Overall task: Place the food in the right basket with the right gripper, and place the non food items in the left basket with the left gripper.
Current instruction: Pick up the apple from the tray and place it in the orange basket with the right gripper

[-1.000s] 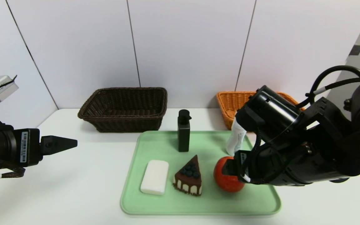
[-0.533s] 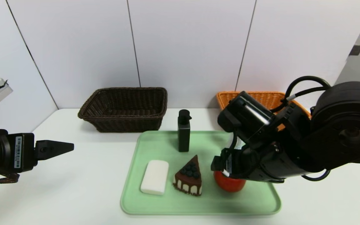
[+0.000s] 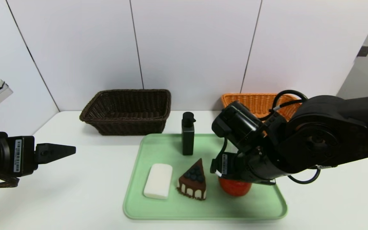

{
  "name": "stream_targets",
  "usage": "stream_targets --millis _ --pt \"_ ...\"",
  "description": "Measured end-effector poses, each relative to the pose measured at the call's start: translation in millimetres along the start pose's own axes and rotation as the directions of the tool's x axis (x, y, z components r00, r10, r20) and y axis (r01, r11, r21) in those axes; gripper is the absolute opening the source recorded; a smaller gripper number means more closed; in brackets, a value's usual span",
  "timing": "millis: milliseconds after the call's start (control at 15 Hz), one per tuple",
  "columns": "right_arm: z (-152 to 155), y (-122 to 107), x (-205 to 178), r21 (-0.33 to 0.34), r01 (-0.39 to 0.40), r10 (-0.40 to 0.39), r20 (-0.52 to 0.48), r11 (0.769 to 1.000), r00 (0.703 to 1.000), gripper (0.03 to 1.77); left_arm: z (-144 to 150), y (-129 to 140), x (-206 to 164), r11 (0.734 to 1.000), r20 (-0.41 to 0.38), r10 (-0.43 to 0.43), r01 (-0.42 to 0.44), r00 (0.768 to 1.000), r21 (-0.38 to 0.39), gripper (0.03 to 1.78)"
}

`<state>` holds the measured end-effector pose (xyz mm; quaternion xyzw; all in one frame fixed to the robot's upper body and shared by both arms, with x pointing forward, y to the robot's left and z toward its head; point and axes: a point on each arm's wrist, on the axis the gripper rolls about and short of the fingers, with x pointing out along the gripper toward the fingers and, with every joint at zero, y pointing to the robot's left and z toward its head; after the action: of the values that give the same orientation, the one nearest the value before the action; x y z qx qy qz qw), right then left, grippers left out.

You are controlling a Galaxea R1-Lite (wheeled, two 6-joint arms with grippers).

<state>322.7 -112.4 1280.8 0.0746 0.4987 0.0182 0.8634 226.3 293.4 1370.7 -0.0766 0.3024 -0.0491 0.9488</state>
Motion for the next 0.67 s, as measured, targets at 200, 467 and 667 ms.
stream_targets --millis 200,467,667 --pt "-1 3 12 -0.006 0.017 -0.018 -0.016 1.0 1.0 1.71 0 0 1 1.0 -0.002 0.001 -0.001 1.0 0.0 1.69" --pt "-3 4 20 -0.013 0.039 -0.039 -0.032 0.999 0.999 1.71 1 0 1 1.0 0.0 -0.001 0.001 1.0 0.001 1.69" --pt "-3 3 22 -0.014 0.048 -0.048 -0.032 0.999 0.998 1.32 1 -1 2 1.0 -0.005 -0.009 0.009 1.0 0.001 1.69"
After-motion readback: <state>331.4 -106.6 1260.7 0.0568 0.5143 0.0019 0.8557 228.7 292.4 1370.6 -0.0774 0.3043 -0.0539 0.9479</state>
